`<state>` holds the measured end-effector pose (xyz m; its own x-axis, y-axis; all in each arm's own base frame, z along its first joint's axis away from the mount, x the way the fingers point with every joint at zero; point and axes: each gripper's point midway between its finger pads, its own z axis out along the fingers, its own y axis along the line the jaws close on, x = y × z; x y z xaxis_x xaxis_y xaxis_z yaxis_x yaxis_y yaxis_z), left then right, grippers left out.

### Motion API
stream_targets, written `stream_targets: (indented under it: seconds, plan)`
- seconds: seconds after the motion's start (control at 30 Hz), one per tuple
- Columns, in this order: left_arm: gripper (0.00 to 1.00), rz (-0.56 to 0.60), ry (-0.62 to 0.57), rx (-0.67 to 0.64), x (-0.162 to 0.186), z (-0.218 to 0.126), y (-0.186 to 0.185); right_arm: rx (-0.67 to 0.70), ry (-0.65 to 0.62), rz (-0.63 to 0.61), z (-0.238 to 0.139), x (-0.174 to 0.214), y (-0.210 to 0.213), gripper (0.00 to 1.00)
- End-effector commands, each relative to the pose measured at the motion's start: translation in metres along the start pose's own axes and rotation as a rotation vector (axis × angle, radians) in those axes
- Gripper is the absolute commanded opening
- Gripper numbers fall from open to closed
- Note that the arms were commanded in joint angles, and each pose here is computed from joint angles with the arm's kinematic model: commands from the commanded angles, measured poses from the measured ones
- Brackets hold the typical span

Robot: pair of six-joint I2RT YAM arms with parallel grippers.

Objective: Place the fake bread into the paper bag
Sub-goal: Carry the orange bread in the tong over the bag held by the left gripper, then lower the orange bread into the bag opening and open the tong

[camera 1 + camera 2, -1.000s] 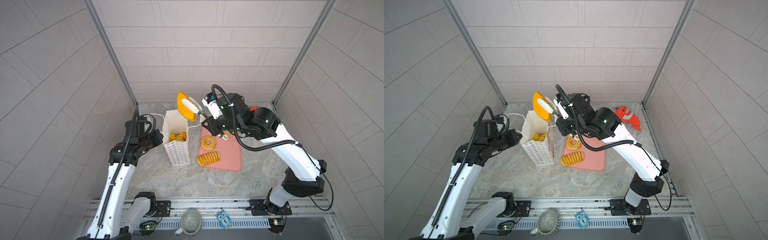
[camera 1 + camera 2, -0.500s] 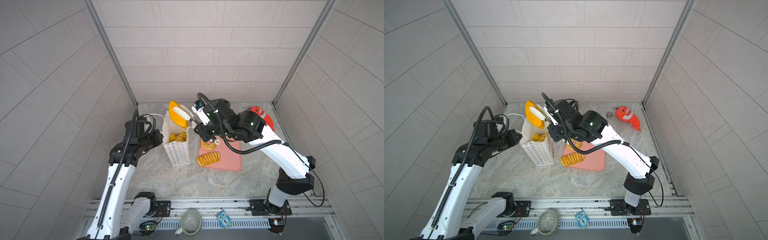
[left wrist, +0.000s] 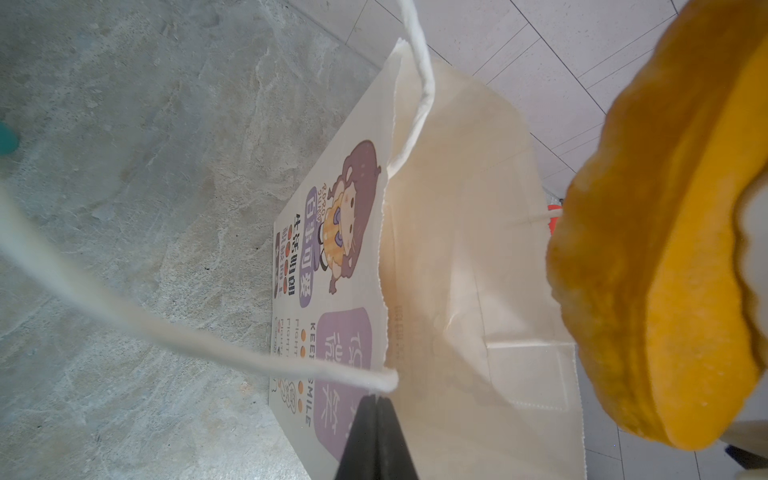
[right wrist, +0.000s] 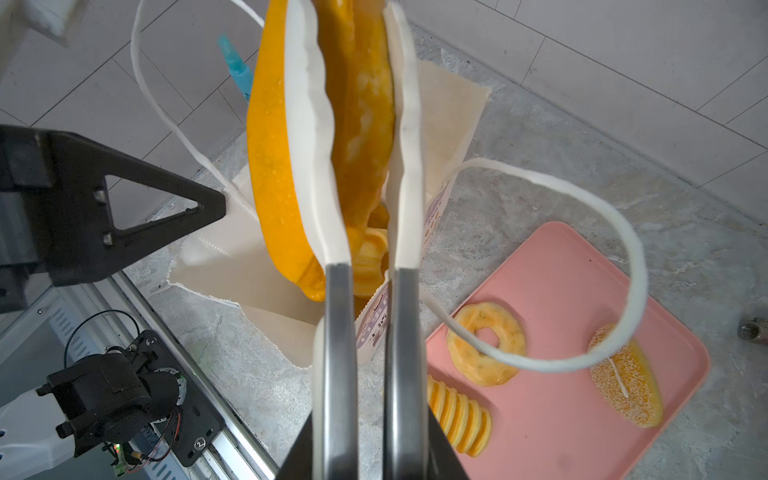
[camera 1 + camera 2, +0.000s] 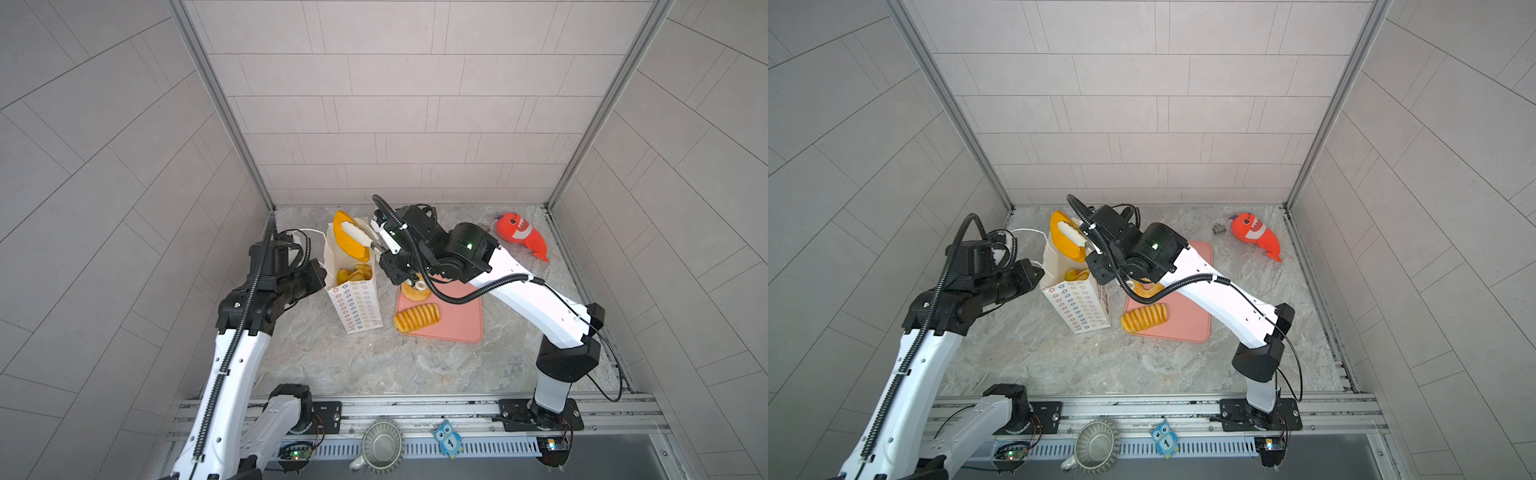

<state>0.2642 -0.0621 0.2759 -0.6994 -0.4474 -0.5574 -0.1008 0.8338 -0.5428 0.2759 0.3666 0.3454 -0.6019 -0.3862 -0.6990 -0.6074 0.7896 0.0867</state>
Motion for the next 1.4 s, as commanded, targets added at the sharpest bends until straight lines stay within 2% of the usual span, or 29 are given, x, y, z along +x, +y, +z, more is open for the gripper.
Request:
stream_targets:
  seconds: [0.0,0.87,1.2,1.37]
  plan:
    - [0.04,-0.001,-0.013,0.011,-0.001,-0.005,-0.002,0.029,-0.040,0.003,-0.001,-0.008,-0.003,0.30]
    - [0.04,-0.004,-0.005,0.004,-0.001,-0.001,0.000,0.120,0.067,-0.045,0.043,0.014,-0.024,0.34]
    - [0.04,-0.006,-0.007,0.003,-0.002,-0.001,-0.001,0.088,0.030,-0.039,0.028,0.004,-0.019,0.45]
    - [0.04,-0.007,-0.009,0.006,-0.003,-0.002,-0.002,0.082,0.013,-0.035,0.019,0.001,-0.019,0.46]
